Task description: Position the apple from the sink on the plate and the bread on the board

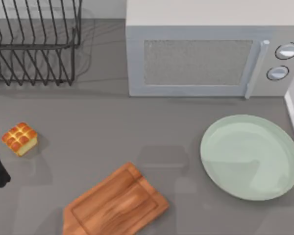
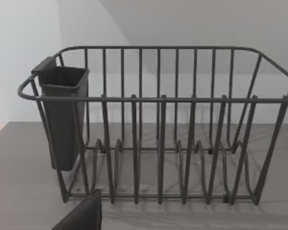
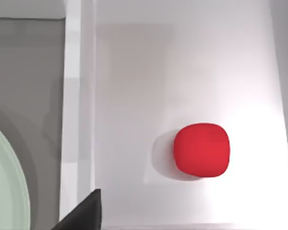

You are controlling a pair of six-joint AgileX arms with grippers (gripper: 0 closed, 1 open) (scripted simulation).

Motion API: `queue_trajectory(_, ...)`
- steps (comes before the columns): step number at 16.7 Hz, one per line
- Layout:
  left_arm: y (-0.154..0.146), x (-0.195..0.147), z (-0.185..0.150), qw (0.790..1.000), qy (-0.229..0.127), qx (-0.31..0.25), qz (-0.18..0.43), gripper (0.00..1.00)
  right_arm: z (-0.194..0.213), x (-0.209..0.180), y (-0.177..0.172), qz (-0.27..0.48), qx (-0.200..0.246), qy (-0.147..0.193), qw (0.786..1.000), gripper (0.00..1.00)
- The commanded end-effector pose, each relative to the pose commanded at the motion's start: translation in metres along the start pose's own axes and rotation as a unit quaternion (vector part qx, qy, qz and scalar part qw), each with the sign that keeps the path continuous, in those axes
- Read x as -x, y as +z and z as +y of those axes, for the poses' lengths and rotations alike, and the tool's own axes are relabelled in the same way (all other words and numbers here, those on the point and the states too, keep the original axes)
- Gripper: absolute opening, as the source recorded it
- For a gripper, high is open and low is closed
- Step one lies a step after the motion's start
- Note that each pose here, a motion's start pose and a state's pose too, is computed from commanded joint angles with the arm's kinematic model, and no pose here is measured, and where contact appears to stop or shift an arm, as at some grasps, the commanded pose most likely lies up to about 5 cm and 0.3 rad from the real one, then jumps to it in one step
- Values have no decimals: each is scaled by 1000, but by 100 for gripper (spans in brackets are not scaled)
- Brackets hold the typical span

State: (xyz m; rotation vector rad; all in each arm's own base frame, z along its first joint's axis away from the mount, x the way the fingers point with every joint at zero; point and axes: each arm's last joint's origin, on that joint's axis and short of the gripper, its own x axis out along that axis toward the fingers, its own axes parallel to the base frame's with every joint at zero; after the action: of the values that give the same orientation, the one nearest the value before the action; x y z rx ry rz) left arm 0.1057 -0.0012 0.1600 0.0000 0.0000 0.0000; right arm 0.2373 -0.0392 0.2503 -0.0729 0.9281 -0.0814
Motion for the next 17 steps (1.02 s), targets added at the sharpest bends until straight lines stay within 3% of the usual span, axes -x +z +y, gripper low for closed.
queue_trajectory(4,0,0,0,1000,0,0,0,100,-21,-66,37,156,2,17,988,100)
queue_trajectory(8,0,0,0,1000,0,0,0,100,-38,-127,48,267,0,39,963,100)
queue_trajectory(12,0,0,0,1000,0,0,0,100,-47,-155,48,313,-2,50,948,100)
queue_trajectory(17,0,0,0,1000,0,0,0,100,-45,-156,48,314,0,51,948,100)
